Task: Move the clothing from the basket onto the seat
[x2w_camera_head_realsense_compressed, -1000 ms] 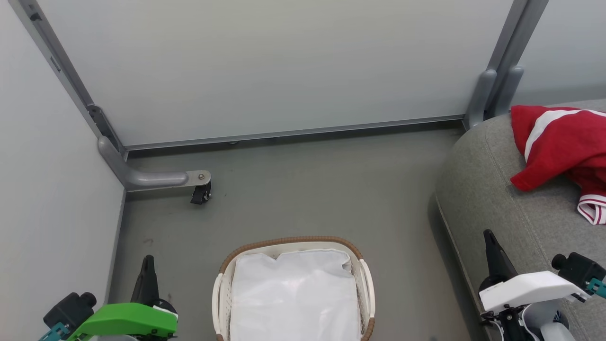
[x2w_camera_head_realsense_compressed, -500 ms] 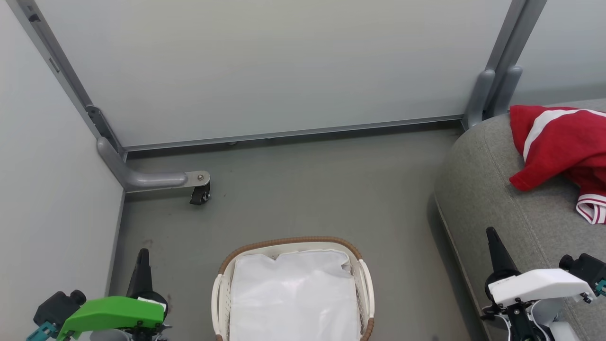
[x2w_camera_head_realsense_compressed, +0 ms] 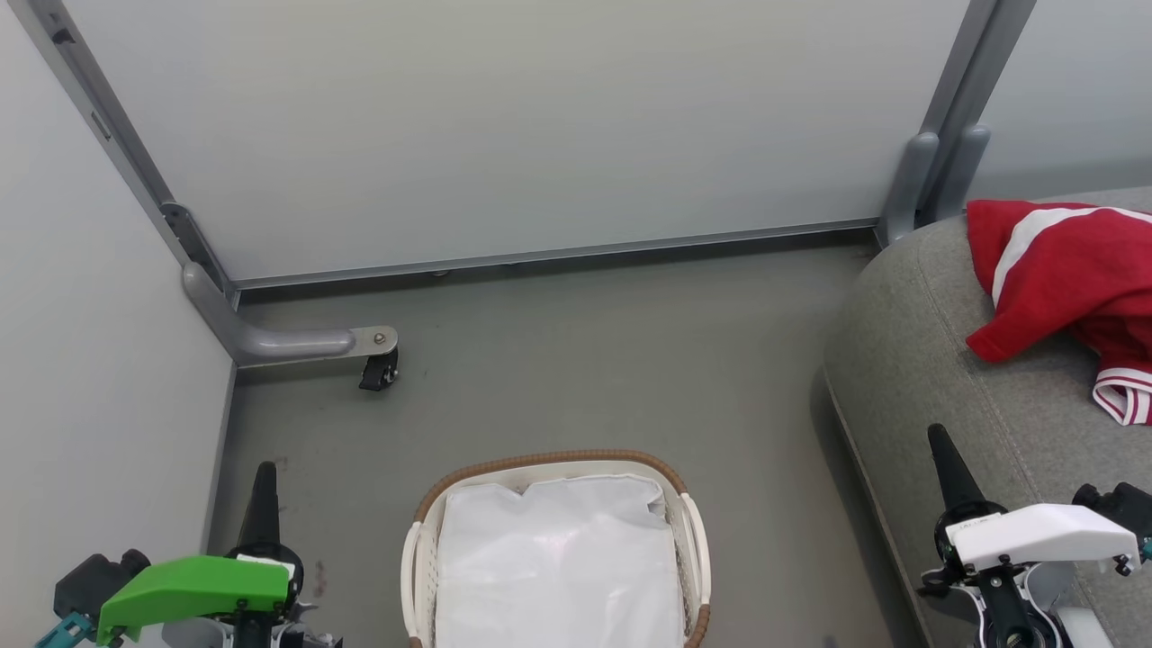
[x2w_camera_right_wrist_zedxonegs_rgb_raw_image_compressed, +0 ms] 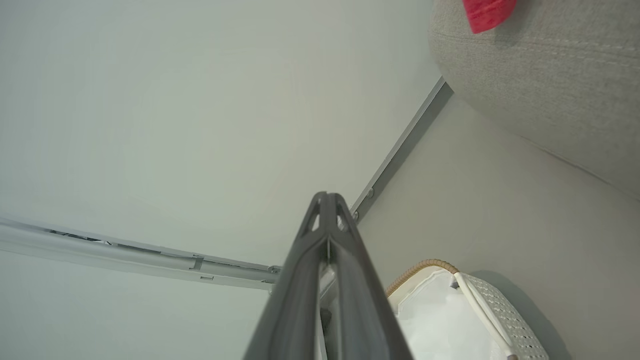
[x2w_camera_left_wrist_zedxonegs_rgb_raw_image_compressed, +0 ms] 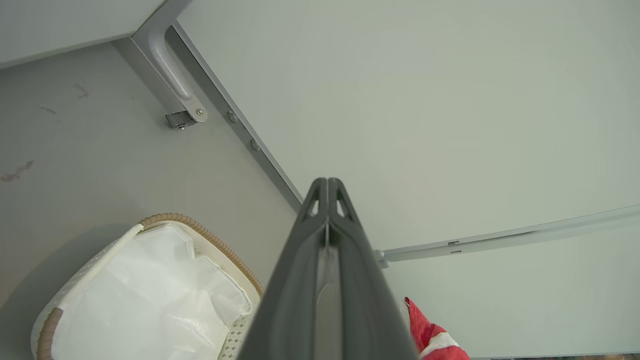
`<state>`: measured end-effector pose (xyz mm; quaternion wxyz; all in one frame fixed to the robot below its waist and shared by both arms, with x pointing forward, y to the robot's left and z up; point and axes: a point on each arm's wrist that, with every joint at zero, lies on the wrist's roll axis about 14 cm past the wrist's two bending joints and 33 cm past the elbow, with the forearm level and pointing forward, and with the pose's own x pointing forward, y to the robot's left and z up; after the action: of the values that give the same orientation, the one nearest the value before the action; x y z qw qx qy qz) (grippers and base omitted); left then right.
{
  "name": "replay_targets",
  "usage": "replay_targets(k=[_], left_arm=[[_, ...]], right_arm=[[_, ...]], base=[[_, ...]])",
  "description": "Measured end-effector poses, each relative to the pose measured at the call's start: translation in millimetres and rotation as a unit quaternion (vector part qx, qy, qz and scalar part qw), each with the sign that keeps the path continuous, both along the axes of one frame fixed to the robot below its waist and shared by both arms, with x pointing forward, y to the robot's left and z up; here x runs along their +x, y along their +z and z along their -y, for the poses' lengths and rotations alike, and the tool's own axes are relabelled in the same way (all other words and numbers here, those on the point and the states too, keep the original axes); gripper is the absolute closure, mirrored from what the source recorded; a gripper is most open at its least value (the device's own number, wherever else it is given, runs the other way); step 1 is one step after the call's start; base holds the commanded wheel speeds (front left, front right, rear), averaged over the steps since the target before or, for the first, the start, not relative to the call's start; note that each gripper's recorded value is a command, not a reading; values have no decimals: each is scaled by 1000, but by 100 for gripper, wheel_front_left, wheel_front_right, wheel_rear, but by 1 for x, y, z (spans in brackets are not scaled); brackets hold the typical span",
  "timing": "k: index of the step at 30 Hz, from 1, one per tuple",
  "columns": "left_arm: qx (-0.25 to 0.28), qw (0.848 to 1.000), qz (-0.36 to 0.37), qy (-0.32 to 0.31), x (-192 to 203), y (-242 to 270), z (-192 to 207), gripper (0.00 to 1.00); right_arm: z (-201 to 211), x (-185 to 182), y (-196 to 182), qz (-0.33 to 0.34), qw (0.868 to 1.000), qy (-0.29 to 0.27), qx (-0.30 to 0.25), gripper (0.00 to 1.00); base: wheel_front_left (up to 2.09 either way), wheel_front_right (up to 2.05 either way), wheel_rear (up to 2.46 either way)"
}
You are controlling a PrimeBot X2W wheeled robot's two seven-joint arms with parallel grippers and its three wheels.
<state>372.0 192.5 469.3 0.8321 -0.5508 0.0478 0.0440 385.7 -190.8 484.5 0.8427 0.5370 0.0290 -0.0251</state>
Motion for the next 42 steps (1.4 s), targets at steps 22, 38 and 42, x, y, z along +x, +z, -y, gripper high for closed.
replay_targets(k=[22,38,42], left_arm=[[-90,996,21,4,6,13,-3,100],[-146,989,37,6,11,22,-5,100],[-158,986,42,4,12,25,-5,100]], right_arm=[[3,0,6,9,995,-4,98,100],[6,1,12,20,987,-4,160,100],[6,1,13,22,985,-5,172,100]], base=[[0,0,0],[0,0,0],[0,0,0]])
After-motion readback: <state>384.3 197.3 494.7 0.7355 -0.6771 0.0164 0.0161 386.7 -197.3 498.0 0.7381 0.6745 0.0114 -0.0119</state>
